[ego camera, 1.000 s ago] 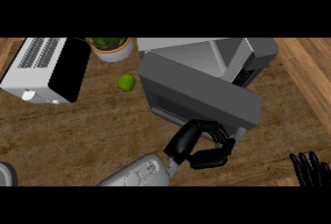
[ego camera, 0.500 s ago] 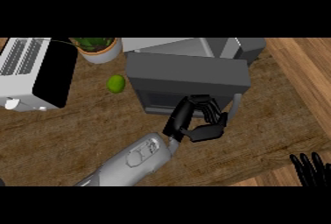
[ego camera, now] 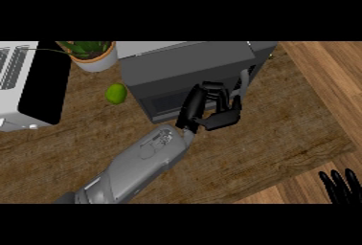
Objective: Pick up the milk, place it into the microwave and close the microwave
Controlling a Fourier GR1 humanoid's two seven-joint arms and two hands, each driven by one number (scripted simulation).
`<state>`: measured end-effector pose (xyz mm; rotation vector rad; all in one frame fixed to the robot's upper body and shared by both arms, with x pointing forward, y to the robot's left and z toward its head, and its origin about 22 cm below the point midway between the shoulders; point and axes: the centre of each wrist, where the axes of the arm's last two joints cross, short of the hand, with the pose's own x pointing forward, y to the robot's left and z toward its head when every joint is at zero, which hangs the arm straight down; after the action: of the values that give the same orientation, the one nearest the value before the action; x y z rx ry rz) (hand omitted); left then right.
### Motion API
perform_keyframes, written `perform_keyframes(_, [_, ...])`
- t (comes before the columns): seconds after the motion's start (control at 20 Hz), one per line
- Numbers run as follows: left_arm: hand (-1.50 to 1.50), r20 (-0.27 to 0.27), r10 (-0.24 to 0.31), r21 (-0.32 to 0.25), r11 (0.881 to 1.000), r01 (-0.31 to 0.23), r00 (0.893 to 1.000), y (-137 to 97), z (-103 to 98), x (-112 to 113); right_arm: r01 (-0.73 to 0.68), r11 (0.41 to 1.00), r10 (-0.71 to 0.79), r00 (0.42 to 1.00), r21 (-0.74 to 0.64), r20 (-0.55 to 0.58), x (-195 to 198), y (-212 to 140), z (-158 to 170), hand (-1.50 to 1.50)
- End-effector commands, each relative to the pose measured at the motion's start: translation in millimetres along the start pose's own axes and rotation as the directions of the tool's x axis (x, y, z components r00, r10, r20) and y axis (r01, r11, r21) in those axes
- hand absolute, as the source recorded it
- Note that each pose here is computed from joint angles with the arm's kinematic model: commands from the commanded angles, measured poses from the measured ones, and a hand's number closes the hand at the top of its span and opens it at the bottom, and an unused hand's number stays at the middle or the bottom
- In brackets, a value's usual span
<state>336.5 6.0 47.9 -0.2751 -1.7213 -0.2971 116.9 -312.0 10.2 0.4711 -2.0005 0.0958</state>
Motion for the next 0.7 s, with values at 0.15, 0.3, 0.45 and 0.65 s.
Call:
perform_keyframes(0.15, [1.5,0.043,0.011,0.046,0.999,-0.013,0.999,9.9,-21.8,9.1,0.031,0.998,-0.033,0.999,0.056,0.037,10.8,0.6,-11.0,-1.5])
perform_keyframes(0.3, [1.5,0.04,0.022,0.062,0.998,-0.025,0.999,10.9,-26.1,12.2,0.038,0.998,-0.04,0.999,0.058,0.026,15.3,0.0,-8.4,-1.5])
perform_keyframes(0.45, [1.5,0.053,0.01,0.071,0.997,-0.014,0.999,11.8,-26.3,9.9,0.061,0.995,-0.063,0.998,0.077,0.026,18.5,2.1,-10.2,-1.5])
perform_keyframes(0.65, [1.5,0.054,0.034,0.073,0.997,-0.037,0.998,12.9,-27.8,10.0,0.064,0.993,-0.068,0.997,0.099,0.032,23.8,1.6,-14.4,-1.5])
